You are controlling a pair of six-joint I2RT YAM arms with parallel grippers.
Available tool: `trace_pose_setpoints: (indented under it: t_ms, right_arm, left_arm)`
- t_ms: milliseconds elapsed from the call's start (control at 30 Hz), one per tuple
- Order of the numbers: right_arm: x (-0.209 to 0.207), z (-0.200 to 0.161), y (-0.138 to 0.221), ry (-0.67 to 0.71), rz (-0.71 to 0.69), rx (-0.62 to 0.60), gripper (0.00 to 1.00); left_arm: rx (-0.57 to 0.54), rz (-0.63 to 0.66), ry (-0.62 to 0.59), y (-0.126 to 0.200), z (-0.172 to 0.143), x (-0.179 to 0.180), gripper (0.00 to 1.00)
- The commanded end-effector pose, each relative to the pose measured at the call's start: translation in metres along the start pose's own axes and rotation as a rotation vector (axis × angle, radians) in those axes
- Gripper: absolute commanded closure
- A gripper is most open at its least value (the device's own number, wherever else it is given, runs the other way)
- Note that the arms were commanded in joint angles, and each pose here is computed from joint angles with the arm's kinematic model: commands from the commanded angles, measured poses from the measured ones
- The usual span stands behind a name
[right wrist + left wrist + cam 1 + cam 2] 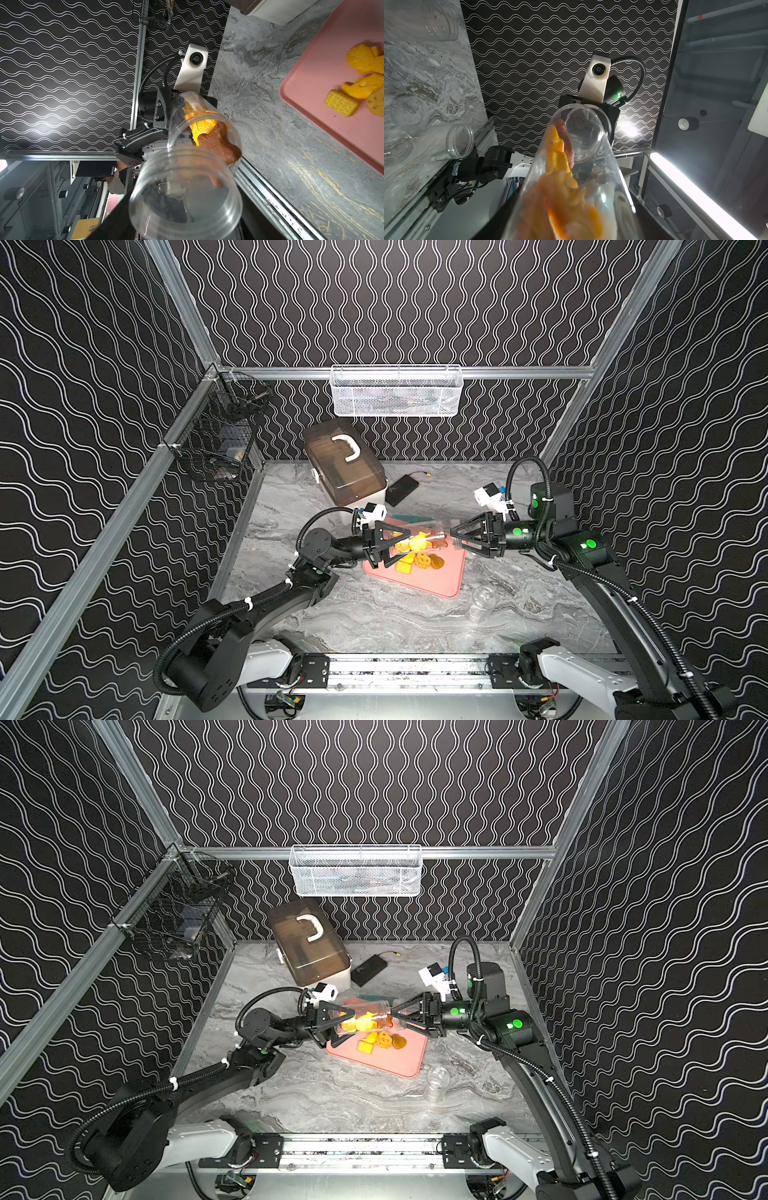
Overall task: Pour the cookies out of the jar
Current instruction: Unscrew the lid from the jar.
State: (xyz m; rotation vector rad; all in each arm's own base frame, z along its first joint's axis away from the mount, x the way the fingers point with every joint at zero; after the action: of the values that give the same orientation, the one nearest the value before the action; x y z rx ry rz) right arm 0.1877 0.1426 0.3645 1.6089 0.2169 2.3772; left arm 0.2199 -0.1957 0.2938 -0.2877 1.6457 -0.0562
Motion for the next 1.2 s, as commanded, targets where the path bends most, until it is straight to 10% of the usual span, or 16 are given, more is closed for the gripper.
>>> trace_pose_setpoints:
  t_ms: [0,700,1167]
  right_arm:
    - [0.001,-0.002,0.003,0.010,-0.026,0.001,0.32]
    - [-0.027,-0.052,0.026,-0.065,-0.384,0.107,0.32]
    - [-0.054,-0.099,-0.034,-0.034,-0.616,0.339,0.33]
  left_arm:
    - [0.030,-0.047,-0.033,0.003,-0.005,-0.010,0.45]
    - [0.007,-0.093,-0.057,0.026,0.007,-0.030,0.46]
    - [-0.012,-0.126,-0.069,0.043,0.011,-0.041,0.46]
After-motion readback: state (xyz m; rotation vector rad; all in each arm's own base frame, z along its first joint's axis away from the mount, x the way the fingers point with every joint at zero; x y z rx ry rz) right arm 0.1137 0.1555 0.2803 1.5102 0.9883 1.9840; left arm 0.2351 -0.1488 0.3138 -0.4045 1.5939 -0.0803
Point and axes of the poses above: each gripper's point midway between its finger pads, its own y axis back along the fingers, its own x axis along the line the jaws close on, z = x × y, the point moved 8 cm from there along y, back along the fingers, and after that the axes turned 6 degrees about y, right-handed, at the moved point
